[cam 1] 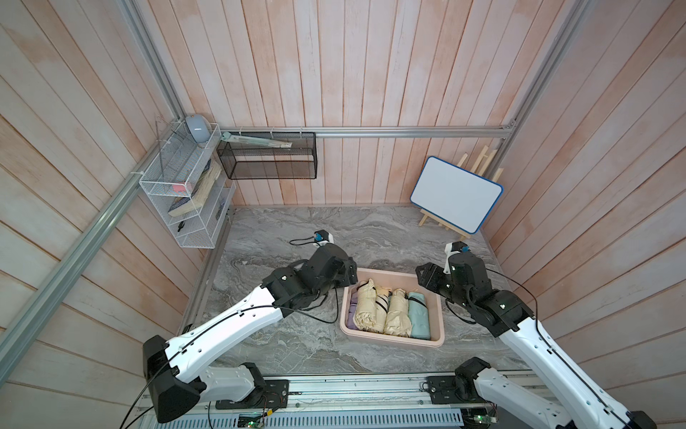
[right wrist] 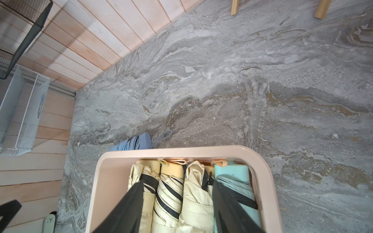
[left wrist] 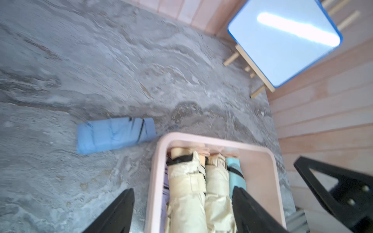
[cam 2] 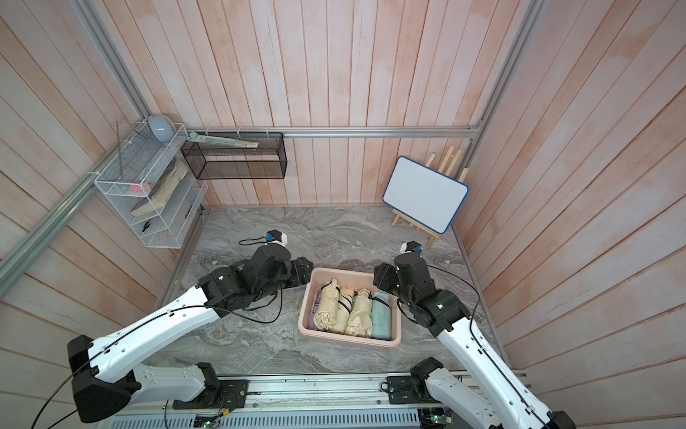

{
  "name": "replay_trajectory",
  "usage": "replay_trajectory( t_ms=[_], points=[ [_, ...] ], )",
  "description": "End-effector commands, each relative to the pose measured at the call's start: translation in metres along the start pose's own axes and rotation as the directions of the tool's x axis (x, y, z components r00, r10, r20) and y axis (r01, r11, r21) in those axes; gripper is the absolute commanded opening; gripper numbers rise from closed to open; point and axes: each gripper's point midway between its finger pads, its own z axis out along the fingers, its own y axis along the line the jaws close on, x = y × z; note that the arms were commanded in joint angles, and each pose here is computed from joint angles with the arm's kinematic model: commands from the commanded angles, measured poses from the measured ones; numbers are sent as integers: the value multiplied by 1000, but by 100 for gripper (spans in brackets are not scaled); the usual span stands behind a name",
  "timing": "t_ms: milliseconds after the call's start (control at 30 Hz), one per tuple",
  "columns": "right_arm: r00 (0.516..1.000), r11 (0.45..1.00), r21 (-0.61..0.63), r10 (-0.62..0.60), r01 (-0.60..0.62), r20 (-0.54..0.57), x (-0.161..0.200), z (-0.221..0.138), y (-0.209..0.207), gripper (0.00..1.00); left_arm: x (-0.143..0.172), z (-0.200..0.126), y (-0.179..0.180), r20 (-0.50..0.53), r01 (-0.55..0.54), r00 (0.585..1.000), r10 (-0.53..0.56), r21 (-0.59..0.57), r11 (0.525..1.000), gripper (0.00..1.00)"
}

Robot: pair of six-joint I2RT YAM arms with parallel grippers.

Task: Put the umbrella into the storage box
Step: Place the umbrella in the storage box, then pick up the umbrella from the center of the board.

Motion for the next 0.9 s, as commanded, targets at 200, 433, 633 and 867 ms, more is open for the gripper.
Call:
replay_trajectory(
  t_ms=[200, 433, 633, 867],
  points=[
    [982, 977, -100, -183, 186, 43, -33, 15, 48, 62, -14, 46, 47, -42, 59, 998, -56, 92, 994, 86],
    [959, 955, -113, -265, 276, 101, -47, 21, 59, 65, -21, 74, 77, -87, -491, 861, 501, 116, 863, 86],
    [948, 952, -63, -291, 301, 125, -55, 25, 51, 65, 7, 97, 99, -169, -806, 532, 830, 199, 557, 89],
    [954, 959, -36, -273, 280, 126, -62, 33, 43, 66, 30, 129, 124, -265, -855, 374, 889, 272, 441, 90]
  ],
)
